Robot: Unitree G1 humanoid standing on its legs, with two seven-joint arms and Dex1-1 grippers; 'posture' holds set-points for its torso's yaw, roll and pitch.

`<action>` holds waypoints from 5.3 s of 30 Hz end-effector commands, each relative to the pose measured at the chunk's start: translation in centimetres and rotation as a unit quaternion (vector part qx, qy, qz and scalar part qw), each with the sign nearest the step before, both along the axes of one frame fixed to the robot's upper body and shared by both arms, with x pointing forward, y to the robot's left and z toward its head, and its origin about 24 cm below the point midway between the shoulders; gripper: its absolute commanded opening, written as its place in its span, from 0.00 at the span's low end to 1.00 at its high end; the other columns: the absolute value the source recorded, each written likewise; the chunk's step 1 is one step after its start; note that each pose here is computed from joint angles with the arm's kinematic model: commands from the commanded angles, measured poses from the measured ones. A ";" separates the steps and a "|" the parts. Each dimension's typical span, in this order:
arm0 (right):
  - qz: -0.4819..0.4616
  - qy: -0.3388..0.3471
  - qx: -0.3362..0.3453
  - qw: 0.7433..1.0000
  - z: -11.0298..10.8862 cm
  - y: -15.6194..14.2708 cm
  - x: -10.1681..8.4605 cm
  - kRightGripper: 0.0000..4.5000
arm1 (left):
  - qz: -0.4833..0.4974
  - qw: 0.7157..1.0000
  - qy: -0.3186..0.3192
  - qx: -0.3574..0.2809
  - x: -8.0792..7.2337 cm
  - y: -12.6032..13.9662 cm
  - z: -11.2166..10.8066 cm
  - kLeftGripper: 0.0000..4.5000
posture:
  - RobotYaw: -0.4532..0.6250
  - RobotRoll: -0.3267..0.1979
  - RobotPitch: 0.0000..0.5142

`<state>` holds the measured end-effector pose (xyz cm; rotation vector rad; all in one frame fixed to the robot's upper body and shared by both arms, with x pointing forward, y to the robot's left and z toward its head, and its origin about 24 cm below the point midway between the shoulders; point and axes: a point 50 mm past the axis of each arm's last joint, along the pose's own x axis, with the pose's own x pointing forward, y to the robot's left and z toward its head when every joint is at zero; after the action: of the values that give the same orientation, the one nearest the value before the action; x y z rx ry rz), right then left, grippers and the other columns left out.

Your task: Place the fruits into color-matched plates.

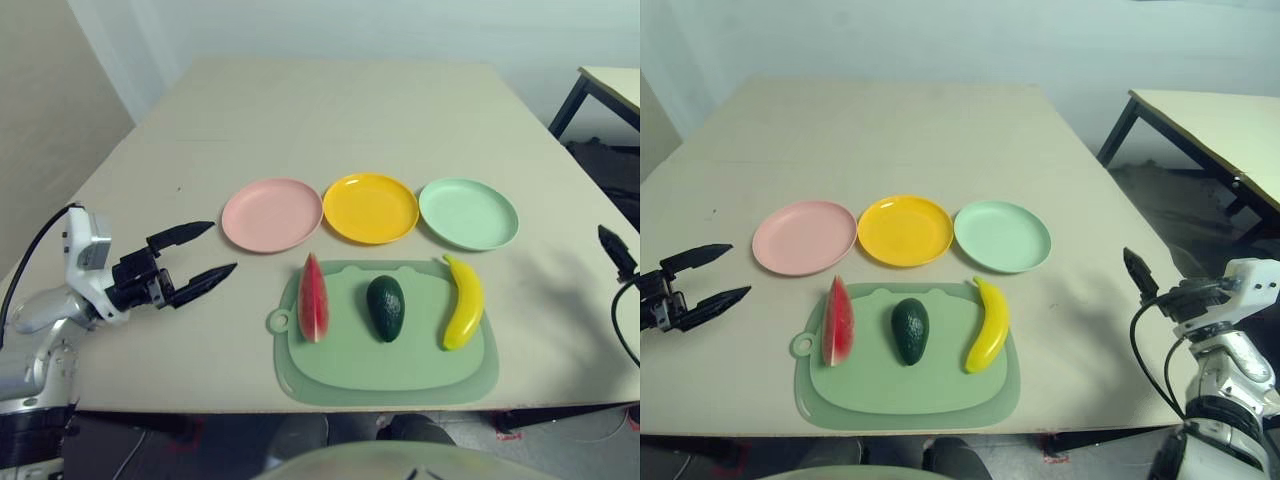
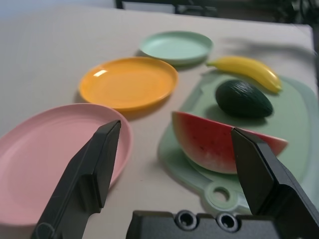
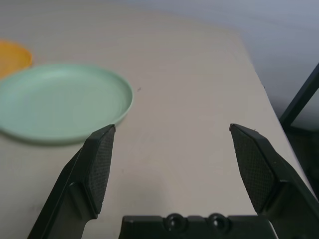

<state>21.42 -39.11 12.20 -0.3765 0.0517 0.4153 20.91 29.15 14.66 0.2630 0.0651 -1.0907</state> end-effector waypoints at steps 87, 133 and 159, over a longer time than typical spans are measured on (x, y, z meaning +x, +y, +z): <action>0.575 0.170 -0.508 0.619 2.2 21.3 7.0 0.38 | -0.017 0.995 -0.017 0.095 -0.6 -2.8 0.8 1.00 | 0.59 0.62 0.00; 0.376 0.170 -0.433 0.802 1.4 31.4 17.6 0.73 | 0.212 0.977 -0.008 0.036 1.2 -4.8 0.4 1.00 | 0.65 0.62 0.00; 0.597 -0.014 -0.605 0.527 7.9 28.5 10.9 0.99 | -0.032 0.997 -0.013 0.063 -0.3 -5.8 2.0 1.00 | 0.62 0.62 0.00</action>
<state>33.32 -11.08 20.06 -1.8701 0.0565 1.7320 20.68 23.40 16.67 0.3844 0.0913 -1.1042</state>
